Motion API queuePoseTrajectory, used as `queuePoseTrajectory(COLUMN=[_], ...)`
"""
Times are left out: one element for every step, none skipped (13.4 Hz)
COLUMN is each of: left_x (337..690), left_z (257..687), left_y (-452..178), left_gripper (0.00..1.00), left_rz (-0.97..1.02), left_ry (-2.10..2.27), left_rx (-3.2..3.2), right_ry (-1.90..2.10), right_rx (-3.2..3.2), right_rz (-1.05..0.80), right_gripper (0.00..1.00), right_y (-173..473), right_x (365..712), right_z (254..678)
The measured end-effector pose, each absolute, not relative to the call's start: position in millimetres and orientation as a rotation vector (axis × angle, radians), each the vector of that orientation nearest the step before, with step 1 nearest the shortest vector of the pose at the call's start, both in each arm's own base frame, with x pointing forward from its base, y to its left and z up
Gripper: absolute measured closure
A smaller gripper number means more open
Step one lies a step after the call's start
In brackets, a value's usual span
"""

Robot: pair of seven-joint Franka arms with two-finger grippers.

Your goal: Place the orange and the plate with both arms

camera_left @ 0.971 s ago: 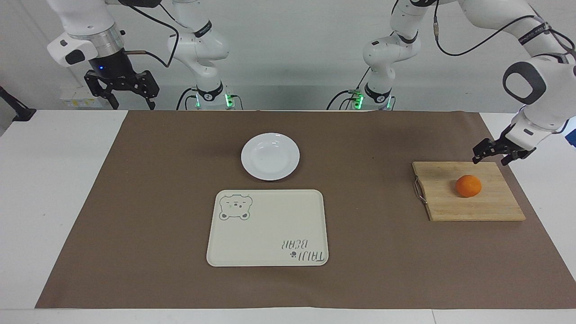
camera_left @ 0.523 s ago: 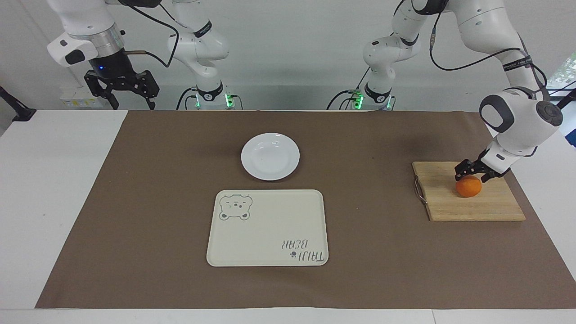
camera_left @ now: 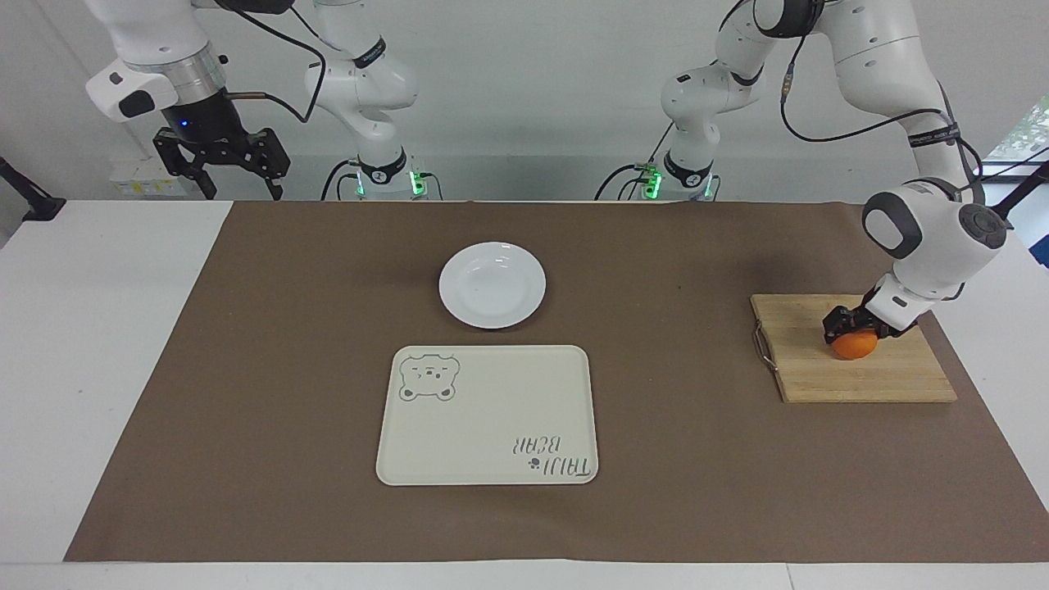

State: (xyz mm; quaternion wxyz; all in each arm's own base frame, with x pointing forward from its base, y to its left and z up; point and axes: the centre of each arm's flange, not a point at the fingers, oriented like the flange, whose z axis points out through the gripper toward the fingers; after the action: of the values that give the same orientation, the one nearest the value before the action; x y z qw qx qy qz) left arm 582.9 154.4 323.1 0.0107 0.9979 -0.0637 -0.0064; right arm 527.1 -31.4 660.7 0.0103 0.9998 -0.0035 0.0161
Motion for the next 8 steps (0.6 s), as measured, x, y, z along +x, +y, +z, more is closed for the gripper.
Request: queuePoseTrajectory(left_x=[583,584,587,590,595,599,602,604], left_z=[323,324,328,335,346,359,374,388], left_y=[154,152,151,150,150,149,148,147], left_gripper=[0.23,0.23,0.23,0.23,0.23,0.23,0.23,0.23], left_rz=[-0.019,-0.015,-0.008,-0.001,-0.002,-0.007,-0.006,0.003], left_ry=[-0.201,-0.205,-0.206,-0.202,-0.200,-0.200,-0.201,-0.198], left_rx=[3.113,3.113,3.114,3.115,3.115,3.112,3.112,3.114], right_ry=[-0.011,-0.011,-0.011,-0.011,-0.011,-0.011,-0.011,-0.011], right_rx=[3.121,3.121,3.121,3.121,3.121,3.121,3.121,3.121], right_rz=[0.050,0.050,0.050,0.050,0.050,0.050,0.050,0.050], right_gripper=[0.00,0.00,0.00,0.00,0.00,0.00,0.00,0.00], right_y=[-31,-31,-31,-31,-31,-31,-31,-31], right_x=[527,527,527,527,527,527,527,527], right_z=[661,661,661,661,661,661,661,661])
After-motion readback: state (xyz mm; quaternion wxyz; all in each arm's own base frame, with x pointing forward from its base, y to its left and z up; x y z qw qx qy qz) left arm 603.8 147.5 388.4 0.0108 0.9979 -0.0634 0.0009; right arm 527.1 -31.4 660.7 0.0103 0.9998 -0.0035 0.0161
